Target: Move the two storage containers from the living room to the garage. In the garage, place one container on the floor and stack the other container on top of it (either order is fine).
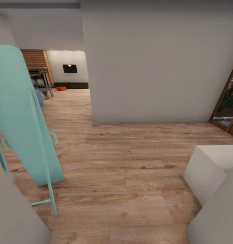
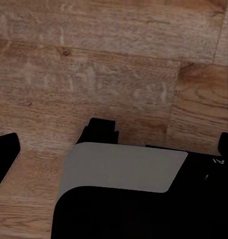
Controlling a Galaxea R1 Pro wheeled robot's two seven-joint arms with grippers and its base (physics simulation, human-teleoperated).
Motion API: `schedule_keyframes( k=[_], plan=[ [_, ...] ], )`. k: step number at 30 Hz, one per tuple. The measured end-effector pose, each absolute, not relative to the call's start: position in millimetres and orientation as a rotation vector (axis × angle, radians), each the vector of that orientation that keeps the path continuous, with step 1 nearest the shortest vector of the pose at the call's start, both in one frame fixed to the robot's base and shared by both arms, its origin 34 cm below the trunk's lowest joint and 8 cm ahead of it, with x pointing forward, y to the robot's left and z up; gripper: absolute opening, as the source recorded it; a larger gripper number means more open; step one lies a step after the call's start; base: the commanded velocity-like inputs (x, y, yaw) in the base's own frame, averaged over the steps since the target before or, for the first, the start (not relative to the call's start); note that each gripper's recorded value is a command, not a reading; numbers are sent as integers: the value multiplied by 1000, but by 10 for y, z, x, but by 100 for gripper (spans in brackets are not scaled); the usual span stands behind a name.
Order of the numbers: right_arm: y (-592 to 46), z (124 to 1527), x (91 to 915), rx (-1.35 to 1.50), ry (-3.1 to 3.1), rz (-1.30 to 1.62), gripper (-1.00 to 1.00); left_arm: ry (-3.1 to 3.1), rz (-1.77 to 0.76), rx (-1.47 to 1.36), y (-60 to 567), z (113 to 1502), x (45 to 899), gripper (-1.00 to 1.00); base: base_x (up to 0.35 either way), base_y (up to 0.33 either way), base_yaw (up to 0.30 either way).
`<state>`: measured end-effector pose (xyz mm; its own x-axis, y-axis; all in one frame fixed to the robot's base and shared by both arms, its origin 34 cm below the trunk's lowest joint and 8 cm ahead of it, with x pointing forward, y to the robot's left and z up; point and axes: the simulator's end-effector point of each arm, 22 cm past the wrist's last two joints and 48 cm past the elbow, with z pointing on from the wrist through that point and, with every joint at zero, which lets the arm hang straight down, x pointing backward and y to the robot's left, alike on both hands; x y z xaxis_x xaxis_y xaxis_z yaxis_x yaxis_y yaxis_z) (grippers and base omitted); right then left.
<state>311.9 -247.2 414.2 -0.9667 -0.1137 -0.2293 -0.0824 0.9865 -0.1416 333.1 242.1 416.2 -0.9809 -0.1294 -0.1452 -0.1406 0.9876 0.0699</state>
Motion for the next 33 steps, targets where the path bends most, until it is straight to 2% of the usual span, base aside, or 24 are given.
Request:
schedule_keyframes(
  k=[33],
  plan=[
    [-2472,4142,3117,-145,2893,-192,100,2991,121,-205,2424,4162,3333,100,321,0,0]
  ],
)
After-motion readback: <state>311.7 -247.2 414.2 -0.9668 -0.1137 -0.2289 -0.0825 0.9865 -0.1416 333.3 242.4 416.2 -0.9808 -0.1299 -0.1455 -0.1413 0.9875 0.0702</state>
